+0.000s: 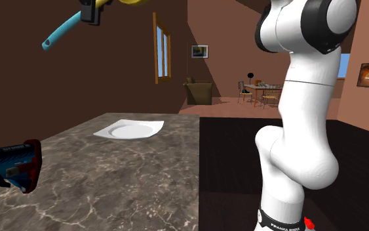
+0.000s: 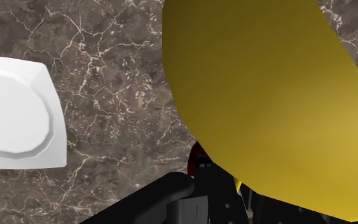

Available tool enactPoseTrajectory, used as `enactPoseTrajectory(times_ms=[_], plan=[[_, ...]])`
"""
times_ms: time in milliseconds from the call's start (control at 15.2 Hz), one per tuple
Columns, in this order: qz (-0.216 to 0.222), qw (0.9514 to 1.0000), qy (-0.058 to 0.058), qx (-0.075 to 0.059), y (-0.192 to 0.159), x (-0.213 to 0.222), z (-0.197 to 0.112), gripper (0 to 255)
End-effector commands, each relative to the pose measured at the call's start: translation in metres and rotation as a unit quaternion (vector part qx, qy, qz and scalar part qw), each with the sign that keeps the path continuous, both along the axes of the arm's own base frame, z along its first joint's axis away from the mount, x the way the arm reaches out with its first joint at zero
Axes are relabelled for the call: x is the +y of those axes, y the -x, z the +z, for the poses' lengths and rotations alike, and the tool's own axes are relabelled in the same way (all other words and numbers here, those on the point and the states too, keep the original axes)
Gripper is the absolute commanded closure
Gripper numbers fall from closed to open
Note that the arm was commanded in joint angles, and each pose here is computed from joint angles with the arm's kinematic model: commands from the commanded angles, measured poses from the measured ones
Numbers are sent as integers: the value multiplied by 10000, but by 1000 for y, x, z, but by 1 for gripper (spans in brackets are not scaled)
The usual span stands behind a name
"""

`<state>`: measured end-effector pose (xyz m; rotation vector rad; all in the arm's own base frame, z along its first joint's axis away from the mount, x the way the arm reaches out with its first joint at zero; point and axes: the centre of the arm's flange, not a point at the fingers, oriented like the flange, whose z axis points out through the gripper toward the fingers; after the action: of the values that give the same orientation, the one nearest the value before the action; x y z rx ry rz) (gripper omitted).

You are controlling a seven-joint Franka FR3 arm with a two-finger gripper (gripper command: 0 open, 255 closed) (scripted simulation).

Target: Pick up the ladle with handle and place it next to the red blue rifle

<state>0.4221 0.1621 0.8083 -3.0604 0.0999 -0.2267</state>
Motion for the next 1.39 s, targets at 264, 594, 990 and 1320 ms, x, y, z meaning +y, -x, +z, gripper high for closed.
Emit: enactPoseTrajectory(times_ms=[264, 594, 990, 1320], plan=[[-2, 10000, -1, -2, 0, 0, -32, 255], [-2, 10000, -1, -2, 0, 0, -58, 255], [-2, 10000, -1, -2, 0, 0, -90, 255], [-2, 10000, -1, -2, 0, 0, -116, 255]])
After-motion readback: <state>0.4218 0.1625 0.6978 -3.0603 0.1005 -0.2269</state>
